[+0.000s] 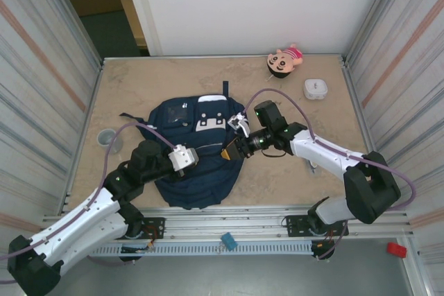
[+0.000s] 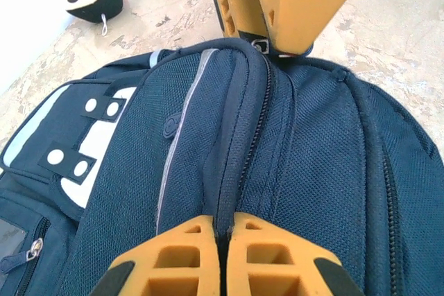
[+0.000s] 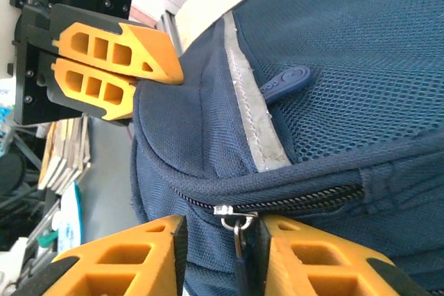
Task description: Pack books, pencil case, and school supplies into a backpack
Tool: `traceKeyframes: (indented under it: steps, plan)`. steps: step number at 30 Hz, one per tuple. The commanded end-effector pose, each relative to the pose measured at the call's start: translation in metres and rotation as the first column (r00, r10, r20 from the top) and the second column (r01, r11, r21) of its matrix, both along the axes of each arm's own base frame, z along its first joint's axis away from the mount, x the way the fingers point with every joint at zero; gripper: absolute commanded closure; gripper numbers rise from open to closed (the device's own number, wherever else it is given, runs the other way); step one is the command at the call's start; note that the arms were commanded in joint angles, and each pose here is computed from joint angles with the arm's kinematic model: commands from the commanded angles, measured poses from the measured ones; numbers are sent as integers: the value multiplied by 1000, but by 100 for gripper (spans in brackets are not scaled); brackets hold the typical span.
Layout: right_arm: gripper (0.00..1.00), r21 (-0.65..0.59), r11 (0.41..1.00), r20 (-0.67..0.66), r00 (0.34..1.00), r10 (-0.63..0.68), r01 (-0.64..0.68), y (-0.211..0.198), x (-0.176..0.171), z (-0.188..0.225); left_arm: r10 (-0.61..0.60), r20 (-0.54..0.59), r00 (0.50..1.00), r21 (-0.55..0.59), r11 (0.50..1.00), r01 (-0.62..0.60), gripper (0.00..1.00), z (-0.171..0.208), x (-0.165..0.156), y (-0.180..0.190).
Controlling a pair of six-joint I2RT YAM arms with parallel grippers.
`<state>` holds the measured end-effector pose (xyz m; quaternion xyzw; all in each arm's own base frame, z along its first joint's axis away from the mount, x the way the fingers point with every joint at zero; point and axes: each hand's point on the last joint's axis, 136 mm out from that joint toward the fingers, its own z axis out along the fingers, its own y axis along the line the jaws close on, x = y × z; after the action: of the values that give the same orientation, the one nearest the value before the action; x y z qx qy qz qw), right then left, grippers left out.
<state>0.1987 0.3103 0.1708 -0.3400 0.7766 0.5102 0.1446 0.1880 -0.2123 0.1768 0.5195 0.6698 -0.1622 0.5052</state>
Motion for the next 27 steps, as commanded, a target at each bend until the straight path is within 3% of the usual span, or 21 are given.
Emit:
traceKeyframes:
  steps: [1,7,13,18,27]
  plan:
    - [66,11,1000,-18,1000,14,-14,2,-5,-1,21,126,992,-124,992,-5,100,51,9,-4]
    - [66,-24,999,2,1000,-31,31,-7,-6,-7,42,136,990,-127,992,-25,100,52,10,-1]
    - [83,-38,998,12,998,-54,54,-12,-6,-7,61,135,989,-126,991,-44,100,52,13,1]
    - [92,-31,996,19,997,-77,78,-13,-5,-1,70,134,989,-128,990,-52,100,52,14,2]
    - [97,-18,993,57,992,-116,117,-4,-12,25,33,85,996,-179,984,-17,100,57,15,-12]
